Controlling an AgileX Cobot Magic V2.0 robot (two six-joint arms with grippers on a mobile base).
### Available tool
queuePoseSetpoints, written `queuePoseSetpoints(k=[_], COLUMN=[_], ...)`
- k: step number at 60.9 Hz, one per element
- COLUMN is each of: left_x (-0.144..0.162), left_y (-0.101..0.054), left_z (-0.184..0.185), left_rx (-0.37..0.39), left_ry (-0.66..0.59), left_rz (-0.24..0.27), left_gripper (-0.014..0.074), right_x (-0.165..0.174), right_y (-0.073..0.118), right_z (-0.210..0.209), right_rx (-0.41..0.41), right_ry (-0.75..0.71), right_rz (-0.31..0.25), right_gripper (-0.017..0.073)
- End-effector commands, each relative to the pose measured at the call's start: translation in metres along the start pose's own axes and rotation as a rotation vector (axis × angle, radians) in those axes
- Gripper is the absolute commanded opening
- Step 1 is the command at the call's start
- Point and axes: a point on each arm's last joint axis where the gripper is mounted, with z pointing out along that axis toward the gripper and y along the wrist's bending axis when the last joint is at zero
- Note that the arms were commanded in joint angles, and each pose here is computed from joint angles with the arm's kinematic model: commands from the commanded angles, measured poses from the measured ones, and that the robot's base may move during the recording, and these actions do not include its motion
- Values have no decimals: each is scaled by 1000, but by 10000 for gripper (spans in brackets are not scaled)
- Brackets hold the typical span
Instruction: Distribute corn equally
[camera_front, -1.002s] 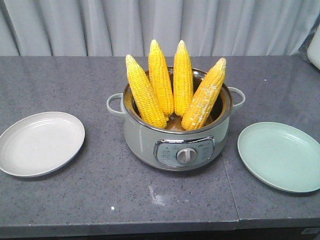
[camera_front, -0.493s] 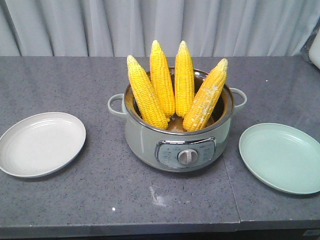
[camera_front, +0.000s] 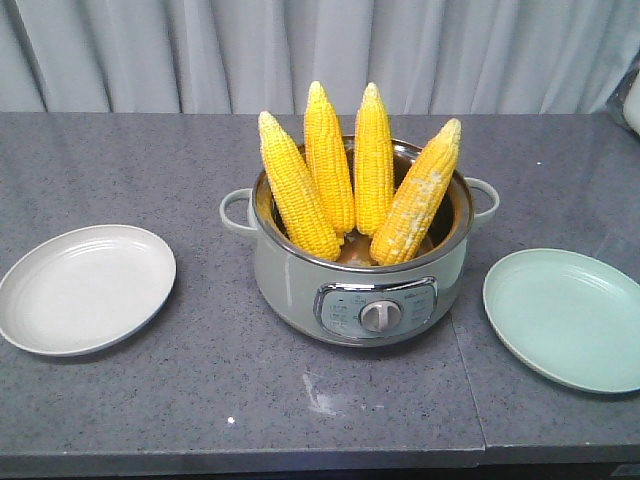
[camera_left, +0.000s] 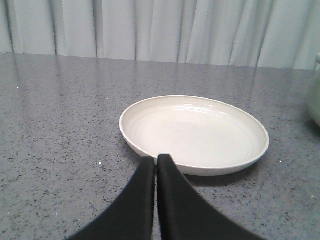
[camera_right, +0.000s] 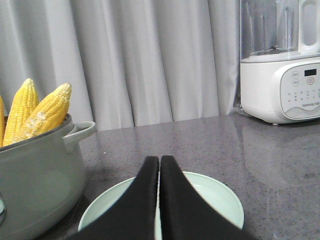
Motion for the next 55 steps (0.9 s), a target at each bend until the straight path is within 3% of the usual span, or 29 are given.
queuePoseSetpoints(k=[1,55], left_x=[-16,-16], left_y=[-1,-1], left_z=[-3,-3], left_rx=[3,3], left_ry=[-104,-104], left_rz=[-9,-9], left_gripper=[-6,-6], right_x=[-1,-1], right_y=[1,1], right_z=[0,0], right_rx=[-12,-12], right_ry=[-62,-62], right_rz=[-7,-7], right_gripper=[-2,-2])
